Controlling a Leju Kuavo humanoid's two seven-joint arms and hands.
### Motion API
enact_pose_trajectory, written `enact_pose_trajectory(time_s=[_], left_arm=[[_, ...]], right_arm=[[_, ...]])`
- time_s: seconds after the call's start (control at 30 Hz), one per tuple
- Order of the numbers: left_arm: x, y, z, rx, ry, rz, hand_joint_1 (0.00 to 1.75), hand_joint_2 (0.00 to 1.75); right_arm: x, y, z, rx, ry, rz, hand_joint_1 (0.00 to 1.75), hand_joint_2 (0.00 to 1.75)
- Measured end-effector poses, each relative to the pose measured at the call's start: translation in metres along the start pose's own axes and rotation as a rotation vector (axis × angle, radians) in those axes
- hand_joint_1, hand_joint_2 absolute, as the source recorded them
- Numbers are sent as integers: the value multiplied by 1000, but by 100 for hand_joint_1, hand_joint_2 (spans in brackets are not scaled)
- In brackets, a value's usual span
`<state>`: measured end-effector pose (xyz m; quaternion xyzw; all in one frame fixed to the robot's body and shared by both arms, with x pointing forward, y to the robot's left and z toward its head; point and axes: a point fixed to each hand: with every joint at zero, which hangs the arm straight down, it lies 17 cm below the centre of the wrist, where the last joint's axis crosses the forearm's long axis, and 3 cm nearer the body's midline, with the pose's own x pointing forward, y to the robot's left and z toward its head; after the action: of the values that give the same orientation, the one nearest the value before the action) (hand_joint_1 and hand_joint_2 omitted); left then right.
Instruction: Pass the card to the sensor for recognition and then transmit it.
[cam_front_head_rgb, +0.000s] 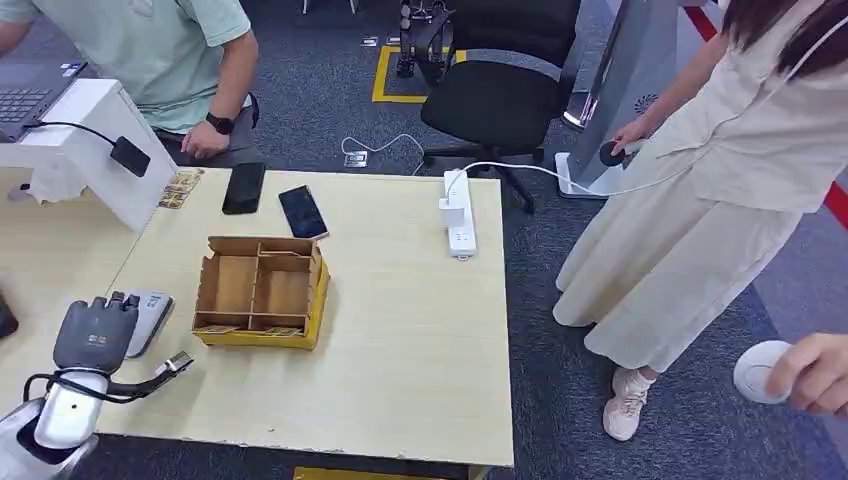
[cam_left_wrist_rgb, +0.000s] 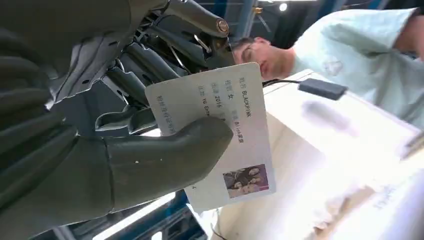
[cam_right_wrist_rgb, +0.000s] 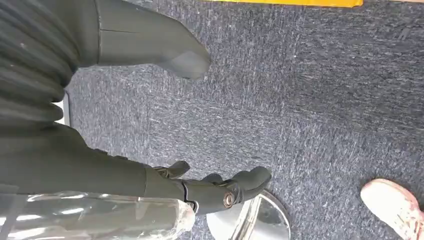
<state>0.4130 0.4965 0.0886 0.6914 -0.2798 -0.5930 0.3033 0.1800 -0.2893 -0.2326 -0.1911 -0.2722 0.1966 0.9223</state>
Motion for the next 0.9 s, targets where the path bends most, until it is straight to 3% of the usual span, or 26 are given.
enact_pose_trajectory(time_s=[0.13, 0.33, 0.9], left_arm=[[23, 0, 7, -1, -76, 29, 175, 175], [42, 3, 9, 2, -117, 63, 175, 175], [23, 14, -19, 6, 4, 55, 175, 175]], right_arm=[[1, 0, 0, -2, -2, -3, 0, 175], [3, -2, -1, -5, -2, -1, 0, 175], [8, -8, -3, -23, -7, 0, 0, 175]])
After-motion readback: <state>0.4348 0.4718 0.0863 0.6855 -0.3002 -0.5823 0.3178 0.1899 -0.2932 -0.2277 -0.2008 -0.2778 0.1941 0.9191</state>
